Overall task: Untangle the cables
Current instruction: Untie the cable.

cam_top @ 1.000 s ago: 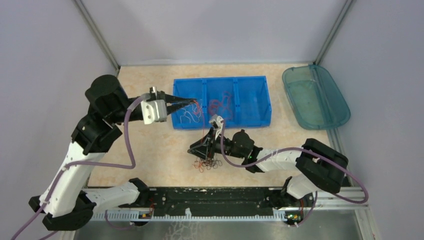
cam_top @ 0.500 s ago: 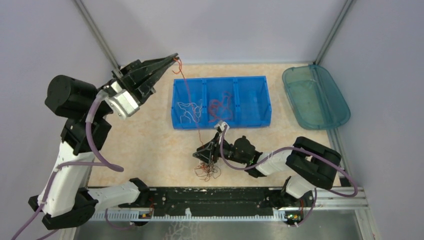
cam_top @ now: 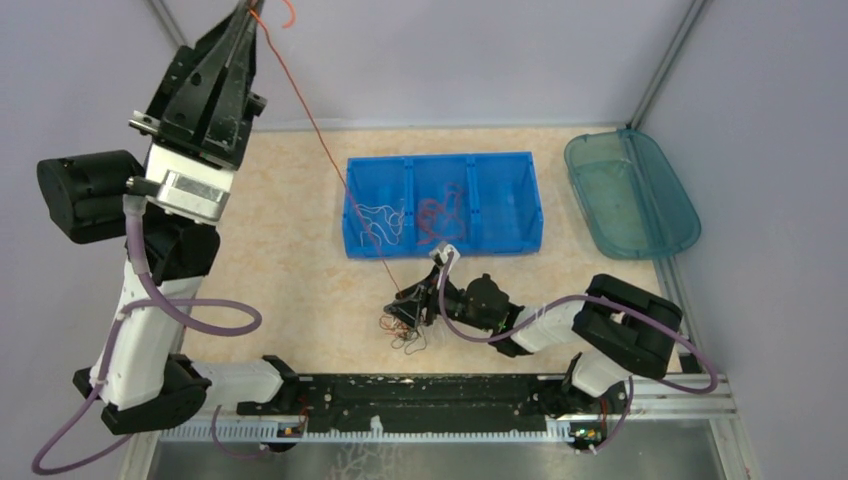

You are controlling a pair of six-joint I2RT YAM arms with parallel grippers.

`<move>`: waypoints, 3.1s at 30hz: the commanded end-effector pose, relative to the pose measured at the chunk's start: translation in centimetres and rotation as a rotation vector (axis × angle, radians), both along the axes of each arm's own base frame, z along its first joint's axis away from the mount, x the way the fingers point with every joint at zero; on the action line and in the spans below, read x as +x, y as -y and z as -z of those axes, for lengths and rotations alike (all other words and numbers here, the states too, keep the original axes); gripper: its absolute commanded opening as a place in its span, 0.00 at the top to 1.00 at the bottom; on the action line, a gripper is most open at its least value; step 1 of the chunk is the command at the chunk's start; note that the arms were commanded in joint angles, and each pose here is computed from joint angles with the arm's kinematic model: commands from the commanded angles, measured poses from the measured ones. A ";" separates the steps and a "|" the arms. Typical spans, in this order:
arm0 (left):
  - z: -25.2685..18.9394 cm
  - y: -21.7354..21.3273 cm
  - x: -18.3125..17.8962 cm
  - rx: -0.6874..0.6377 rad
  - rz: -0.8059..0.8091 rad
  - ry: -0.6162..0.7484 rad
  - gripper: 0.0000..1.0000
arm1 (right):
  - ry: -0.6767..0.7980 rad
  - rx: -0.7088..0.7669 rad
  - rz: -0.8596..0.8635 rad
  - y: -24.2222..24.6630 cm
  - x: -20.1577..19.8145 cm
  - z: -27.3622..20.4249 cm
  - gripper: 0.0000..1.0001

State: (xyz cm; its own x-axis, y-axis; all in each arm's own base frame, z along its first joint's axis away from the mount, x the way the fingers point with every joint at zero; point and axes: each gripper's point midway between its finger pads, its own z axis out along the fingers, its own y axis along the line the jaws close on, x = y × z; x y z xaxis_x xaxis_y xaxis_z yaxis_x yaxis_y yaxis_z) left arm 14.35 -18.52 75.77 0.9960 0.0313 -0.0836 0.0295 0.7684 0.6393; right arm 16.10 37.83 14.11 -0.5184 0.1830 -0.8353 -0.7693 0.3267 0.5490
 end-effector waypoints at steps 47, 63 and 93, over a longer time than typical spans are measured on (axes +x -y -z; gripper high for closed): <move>10.9 2.7 2.8 0.176 0.129 -0.442 1.00 | 0.369 -0.033 -0.106 -3.5 0.9 -9.5 1.00; 37.5 5.6 0.4 0.552 0.373 -1.350 0.48 | 0.438 0.220 0.001 2.4 0.3 -21.3 1.00; 45.4 8.8 -0.4 0.597 0.581 -1.624 0.74 | 0.390 0.374 -0.115 2.1 -2.2 -24.4 1.00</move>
